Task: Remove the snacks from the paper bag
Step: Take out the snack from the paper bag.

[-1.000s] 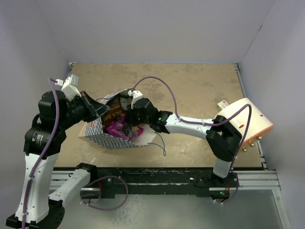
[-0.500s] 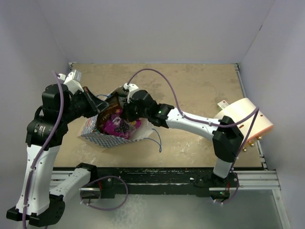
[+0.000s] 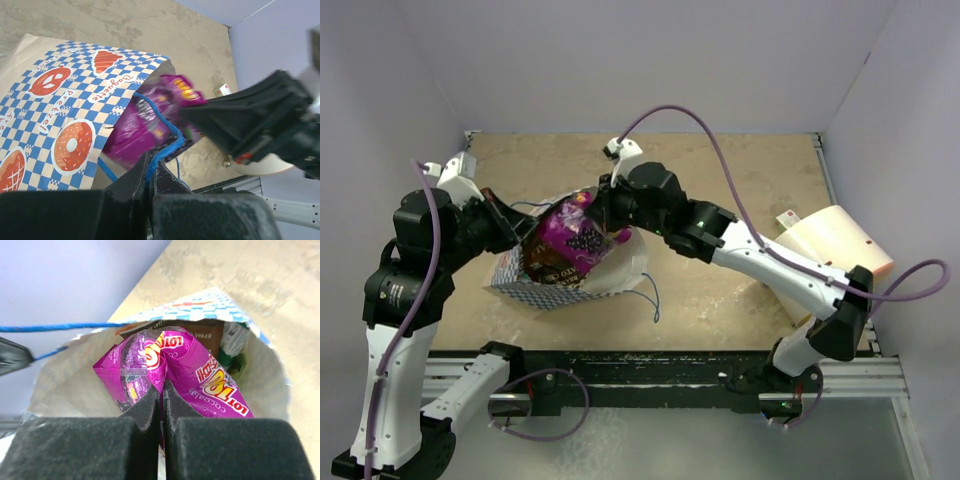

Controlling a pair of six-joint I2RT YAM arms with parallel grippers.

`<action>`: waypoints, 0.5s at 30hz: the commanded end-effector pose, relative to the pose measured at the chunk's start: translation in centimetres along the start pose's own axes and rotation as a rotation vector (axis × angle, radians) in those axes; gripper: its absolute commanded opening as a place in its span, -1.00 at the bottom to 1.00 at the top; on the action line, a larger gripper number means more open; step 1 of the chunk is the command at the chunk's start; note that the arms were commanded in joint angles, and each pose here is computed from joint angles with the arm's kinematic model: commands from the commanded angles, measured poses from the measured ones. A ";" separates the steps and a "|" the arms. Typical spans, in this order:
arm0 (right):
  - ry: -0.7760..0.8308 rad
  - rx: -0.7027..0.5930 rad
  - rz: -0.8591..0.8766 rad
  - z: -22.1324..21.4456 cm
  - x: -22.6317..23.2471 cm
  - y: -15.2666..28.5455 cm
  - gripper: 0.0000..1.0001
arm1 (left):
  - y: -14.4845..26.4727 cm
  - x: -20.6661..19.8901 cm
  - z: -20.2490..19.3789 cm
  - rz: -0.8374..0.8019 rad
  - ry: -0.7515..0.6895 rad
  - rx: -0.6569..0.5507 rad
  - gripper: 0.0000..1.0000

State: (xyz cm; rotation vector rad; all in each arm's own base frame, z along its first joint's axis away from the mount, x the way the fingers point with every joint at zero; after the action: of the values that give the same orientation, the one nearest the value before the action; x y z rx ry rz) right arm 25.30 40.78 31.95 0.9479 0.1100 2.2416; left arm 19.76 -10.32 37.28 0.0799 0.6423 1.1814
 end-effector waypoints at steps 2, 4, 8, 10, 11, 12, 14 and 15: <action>0.018 -0.351 0.041 11.3 4.4 8.4 -1.00 | 1.2 0.0 1.9 0.029 -0.041 -0.075 -1.00; 0.033 -0.399 -0.012 12.3 3.6 10.5 -1.00 | 1.4 0.2 2.1 0.040 -0.060 -0.090 -1.00; 0.042 -0.544 -0.103 15.0 2.0 15.3 -1.00 | 1.7 0.6 2.3 0.066 -0.088 -0.100 -1.00; 0.054 -0.604 -0.161 16.0 1.0 16.8 -1.00 | 1.7 0.7 2.2 0.070 -0.099 -0.097 -1.00; 0.065 -0.628 -0.196 16.4 0.4 17.2 -1.00 | 1.8 0.8 2.2 0.071 -0.105 -0.096 -1.00; 0.073 -0.652 -0.244 16.8 -0.3 17.7 -1.00 | 1.8 0.9 2.2 0.074 -0.114 -0.095 -1.00; 0.079 -0.682 -0.331 17.5 -2.0 18.0 -1.00 | 1.8 0.9 2.3 0.078 -0.129 -0.103 -1.00; 0.076 -0.689 -0.370 17.8 -2.8 18.0 -1.00 | 1.8 1.0 2.4 0.079 -0.136 -0.104 -1.00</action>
State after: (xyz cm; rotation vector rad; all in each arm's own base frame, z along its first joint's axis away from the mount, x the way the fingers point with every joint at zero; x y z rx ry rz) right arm 25.81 26.21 45.96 0.5363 -0.2671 1.9763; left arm 19.95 -8.47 37.17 0.1329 0.5672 1.2750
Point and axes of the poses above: each gripper's point midway between its finger pads, its own y axis back along the fingers, its own x axis along the line the jaws close on, z = x × y, the point moved 1 cm from there along y, back along the fingers, and after that the axes turned 14 degrees about -y, right-handed, at the moved point
